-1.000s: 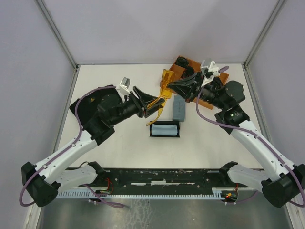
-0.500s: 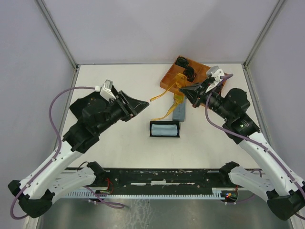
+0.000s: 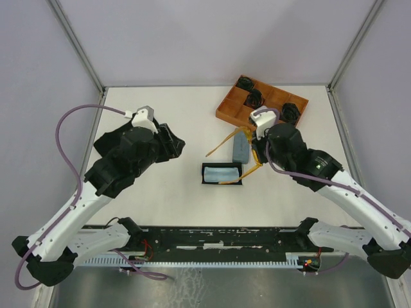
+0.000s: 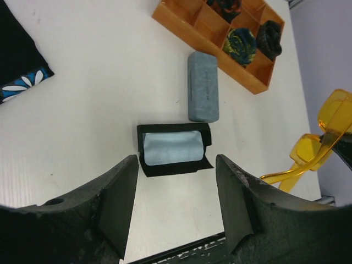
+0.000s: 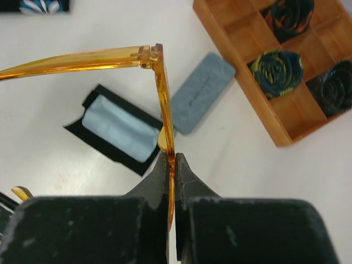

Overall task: Organize the sunglasses
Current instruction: Fold the sunglasses.

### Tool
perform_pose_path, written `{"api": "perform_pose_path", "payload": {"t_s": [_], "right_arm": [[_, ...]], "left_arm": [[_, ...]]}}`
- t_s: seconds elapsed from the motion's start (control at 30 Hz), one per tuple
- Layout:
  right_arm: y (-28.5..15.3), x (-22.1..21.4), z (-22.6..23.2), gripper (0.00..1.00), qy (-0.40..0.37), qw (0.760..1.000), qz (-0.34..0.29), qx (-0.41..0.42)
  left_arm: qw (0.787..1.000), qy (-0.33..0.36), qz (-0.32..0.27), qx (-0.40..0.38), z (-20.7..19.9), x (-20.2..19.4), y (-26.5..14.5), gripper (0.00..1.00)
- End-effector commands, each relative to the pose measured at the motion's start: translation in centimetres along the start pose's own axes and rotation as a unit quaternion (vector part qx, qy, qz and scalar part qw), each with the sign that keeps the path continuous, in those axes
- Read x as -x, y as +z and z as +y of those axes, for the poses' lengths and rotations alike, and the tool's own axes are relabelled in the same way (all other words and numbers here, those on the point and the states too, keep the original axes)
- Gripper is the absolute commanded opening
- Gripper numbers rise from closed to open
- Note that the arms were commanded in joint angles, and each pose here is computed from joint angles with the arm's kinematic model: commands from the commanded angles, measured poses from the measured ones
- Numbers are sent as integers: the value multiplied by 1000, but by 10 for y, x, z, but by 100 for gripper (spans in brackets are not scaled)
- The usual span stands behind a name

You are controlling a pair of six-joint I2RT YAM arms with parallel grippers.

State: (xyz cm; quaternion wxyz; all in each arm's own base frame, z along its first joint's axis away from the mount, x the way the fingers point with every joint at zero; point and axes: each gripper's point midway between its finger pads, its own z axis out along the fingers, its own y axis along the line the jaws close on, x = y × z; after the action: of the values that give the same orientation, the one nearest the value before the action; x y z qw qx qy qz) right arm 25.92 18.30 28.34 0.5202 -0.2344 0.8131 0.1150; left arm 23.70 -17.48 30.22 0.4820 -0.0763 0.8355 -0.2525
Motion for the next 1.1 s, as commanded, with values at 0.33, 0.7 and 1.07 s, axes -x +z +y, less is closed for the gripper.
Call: {"api": "perform_pose_path", "payload": {"t_s": [0.33,0.7,1.07], "right_arm": [[-4,-75,33,0,48,986,131,-90],[8,-80,51,0,68,986,124,-90],[18,-74,58,0,89,985,116,-88]], "left_arm": [[996,65,60,-28,-8,-49,52,56],[992,101,69,-10,-26,-81,70,56],[988,126,89,-8,-39,-117,73,56]]}}
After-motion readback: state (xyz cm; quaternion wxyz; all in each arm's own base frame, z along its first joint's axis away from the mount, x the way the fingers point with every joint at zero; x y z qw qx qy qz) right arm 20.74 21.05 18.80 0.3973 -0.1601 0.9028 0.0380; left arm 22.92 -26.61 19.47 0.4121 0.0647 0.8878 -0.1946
